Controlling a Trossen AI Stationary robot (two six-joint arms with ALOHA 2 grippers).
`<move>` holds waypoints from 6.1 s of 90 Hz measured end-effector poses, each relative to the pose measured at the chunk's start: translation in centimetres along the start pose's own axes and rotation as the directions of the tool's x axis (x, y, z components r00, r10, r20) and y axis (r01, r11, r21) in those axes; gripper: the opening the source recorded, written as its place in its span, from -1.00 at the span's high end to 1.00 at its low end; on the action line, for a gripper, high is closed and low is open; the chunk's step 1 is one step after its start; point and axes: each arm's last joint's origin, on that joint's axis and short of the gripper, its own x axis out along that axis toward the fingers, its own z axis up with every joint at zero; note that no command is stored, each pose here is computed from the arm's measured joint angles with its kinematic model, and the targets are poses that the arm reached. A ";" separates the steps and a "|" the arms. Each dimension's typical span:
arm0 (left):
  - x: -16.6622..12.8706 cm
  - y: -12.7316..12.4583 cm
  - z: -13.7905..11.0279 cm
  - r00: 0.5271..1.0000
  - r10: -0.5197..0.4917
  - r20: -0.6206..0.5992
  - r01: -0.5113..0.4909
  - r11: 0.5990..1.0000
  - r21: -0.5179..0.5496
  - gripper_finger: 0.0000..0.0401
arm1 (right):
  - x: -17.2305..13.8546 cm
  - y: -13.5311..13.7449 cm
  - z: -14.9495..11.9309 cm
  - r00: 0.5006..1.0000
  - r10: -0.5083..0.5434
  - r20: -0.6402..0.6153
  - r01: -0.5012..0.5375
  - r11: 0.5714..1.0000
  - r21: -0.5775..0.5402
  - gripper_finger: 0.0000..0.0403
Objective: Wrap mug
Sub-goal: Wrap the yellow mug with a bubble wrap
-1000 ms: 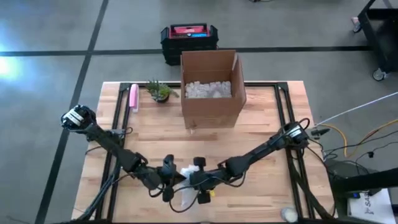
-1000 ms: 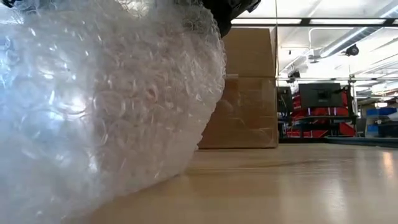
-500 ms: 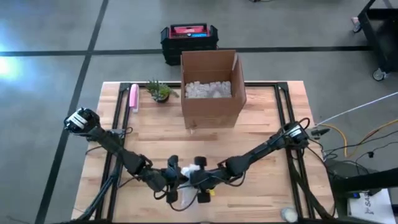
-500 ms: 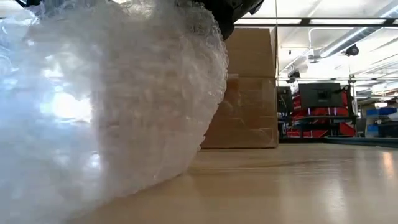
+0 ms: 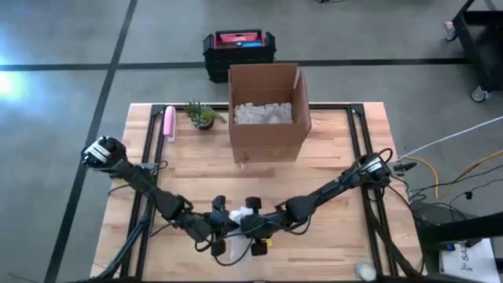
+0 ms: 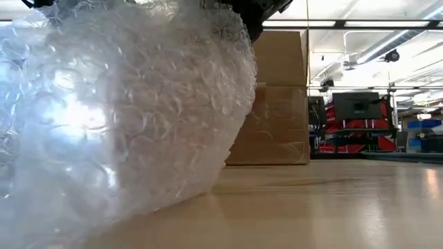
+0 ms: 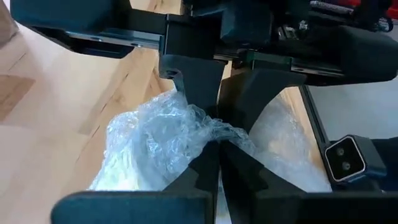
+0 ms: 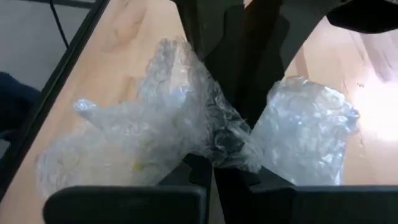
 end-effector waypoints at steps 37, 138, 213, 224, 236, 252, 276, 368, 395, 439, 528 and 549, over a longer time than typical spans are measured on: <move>0.2 0.2 -0.1 1.000 0.001 -0.008 0.000 1.000 0.026 1.00 | -5.7 -1.2 3.1 0.999 -0.018 0.042 0.019 1.000 -0.018 1.00; -5.0 -0.4 3.2 0.973 -0.097 -0.208 0.076 0.992 -0.104 1.00 | -0.1 -0.9 -0.7 0.994 -0.028 -0.101 0.024 0.999 -0.036 1.00; 1.6 0.6 0.6 0.986 -0.029 -0.162 0.015 0.996 -0.083 1.00 | -3.7 -1.0 2.9 0.995 -0.023 -0.095 0.031 0.996 0.083 1.00; 1.0 0.5 1.0 0.987 -0.044 -0.157 0.030 0.996 -0.088 1.00 | -1.0 -0.5 0.6 0.984 -0.040 -0.171 0.055 0.995 0.087 1.00; -1.0 0.0 2.2 0.986 -0.102 -0.131 0.087 0.989 -0.118 1.00 | 0.3 -0.5 -0.2 0.980 -0.048 -0.195 0.066 0.994 0.085 1.00; -4.0 0.6 3.6 0.995 -0.032 -0.092 0.023 0.995 -0.093 1.00 | 0.5 -0.4 -0.2 0.980 -0.044 -0.193 0.059 0.995 0.076 1.00; -0.5 1.9 3.0 0.994 -0.005 -0.114 0.003 1.000 -0.020 1.00 | 0.2 -0.5 0.2 0.981 -0.043 -0.192 0.053 0.998 0.046 1.00; -3.0 2.3 3.8 0.993 0.035 -0.109 -0.040 0.998 -0.043 1.00 | 0.3 -0.5 0.9 0.930 -0.172 -0.324 0.176 0.984 -0.019 1.00; 1.1 1.0 1.2 0.985 -0.060 -0.160 0.052 0.997 -0.050 1.00 | 0.2 -0.3 1.2 0.937 -0.162 -0.309 0.160 0.987 -0.031 1.00; 2.8 1.0 0.3 0.989 -0.035 -0.144 0.029 0.999 -0.043 1.00 | -4.5 1.6 5.1 0.918 0.111 -0.380 -0.122 0.992 -0.007 1.00; -1.8 -0.5 -0.2 0.976 -0.047 -0.212 0.044 0.999 -0.018 1.00 | 2.0 -0.5 1.2 0.906 0.021 -0.423 -0.055 0.996 -0.068 1.00; 0.0 -0.1 1.2 0.995 -0.064 -0.082 0.064 0.998 0.002 1.00 | 2.0 -0.4 1.3 0.912 0.024 -0.409 -0.058 0.996 -0.070 1.00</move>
